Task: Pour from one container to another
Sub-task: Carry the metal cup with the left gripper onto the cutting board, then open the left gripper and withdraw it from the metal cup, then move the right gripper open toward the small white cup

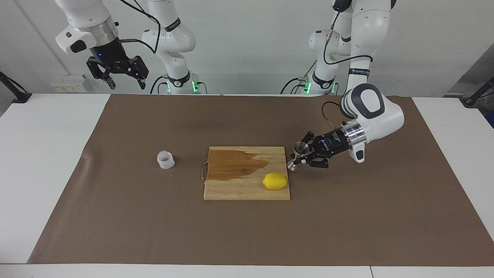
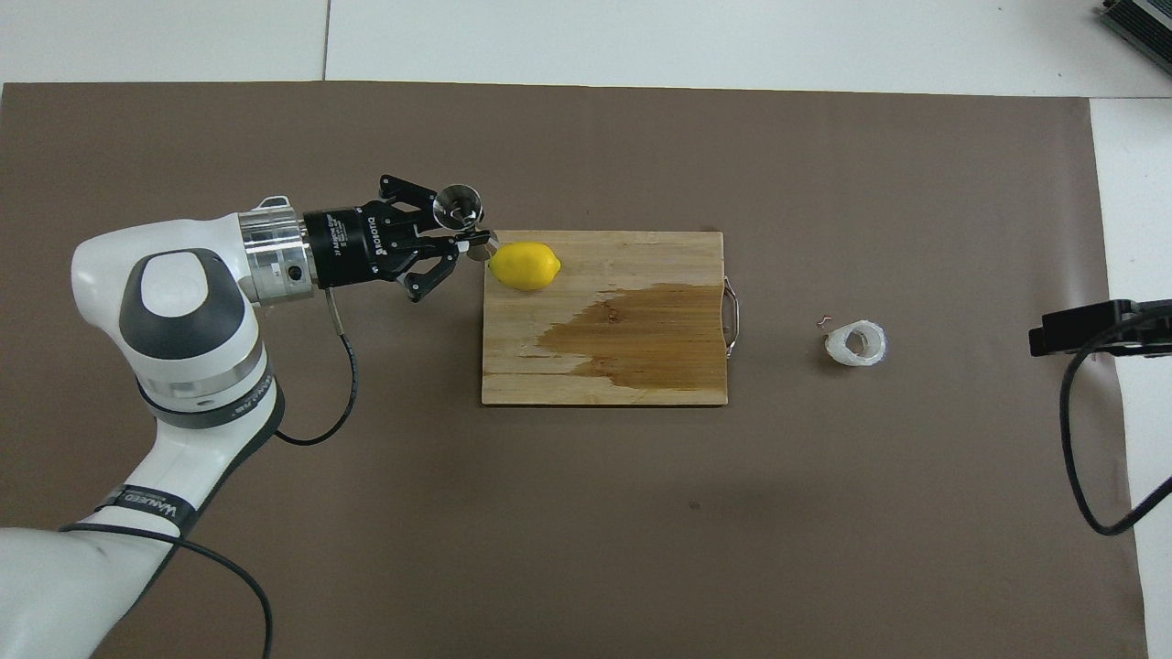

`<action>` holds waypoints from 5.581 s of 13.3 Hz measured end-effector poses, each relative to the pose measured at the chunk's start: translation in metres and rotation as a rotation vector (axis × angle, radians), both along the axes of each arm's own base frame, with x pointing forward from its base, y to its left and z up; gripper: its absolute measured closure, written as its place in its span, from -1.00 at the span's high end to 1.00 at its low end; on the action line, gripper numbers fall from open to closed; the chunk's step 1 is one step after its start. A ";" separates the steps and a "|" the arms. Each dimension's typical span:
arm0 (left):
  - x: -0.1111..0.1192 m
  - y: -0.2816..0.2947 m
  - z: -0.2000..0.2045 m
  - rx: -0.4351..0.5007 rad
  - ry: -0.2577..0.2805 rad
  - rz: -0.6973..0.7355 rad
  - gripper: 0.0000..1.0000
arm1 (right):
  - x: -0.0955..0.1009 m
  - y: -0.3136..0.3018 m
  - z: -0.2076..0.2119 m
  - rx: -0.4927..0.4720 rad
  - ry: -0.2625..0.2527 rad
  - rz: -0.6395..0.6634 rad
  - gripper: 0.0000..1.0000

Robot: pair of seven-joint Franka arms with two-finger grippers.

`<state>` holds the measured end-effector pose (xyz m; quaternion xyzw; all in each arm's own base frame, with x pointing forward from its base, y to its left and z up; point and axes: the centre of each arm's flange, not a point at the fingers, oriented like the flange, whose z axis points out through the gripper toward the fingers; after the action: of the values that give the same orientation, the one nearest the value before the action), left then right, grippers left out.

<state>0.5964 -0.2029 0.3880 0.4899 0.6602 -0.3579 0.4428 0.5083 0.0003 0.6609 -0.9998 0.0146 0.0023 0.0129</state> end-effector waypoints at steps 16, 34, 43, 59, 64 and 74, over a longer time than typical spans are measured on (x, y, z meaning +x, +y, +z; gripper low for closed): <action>-0.068 -0.134 -0.101 0.059 0.048 0.081 -0.57 | 0.000 0.000 0.000 0.000 0.000 0.000 1.00; -0.070 -0.138 -0.103 0.256 -0.187 -0.178 1.00 | 0.000 0.000 0.000 0.000 0.000 0.000 1.00; -0.074 -0.069 -0.046 0.594 -0.445 -0.651 1.00 | -0.015 -0.002 0.002 0.004 0.067 0.060 1.00; -0.028 0.135 0.143 1.029 -0.916 -1.542 1.00 | 0.022 -0.109 -0.155 0.362 -0.221 1.278 1.00; -0.037 0.154 0.228 1.126 -0.970 -1.631 1.00 | 0.053 -0.120 -0.273 0.598 -0.420 1.349 1.00; -0.052 0.133 0.246 1.051 -0.953 -1.720 1.00 | 0.054 -0.118 -0.402 0.783 -0.687 1.433 1.00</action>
<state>0.5445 -0.0700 0.6336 0.9977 -0.0669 0.0033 -0.0068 0.5627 -0.1181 0.2585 -0.6378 -0.6218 -0.2858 0.3534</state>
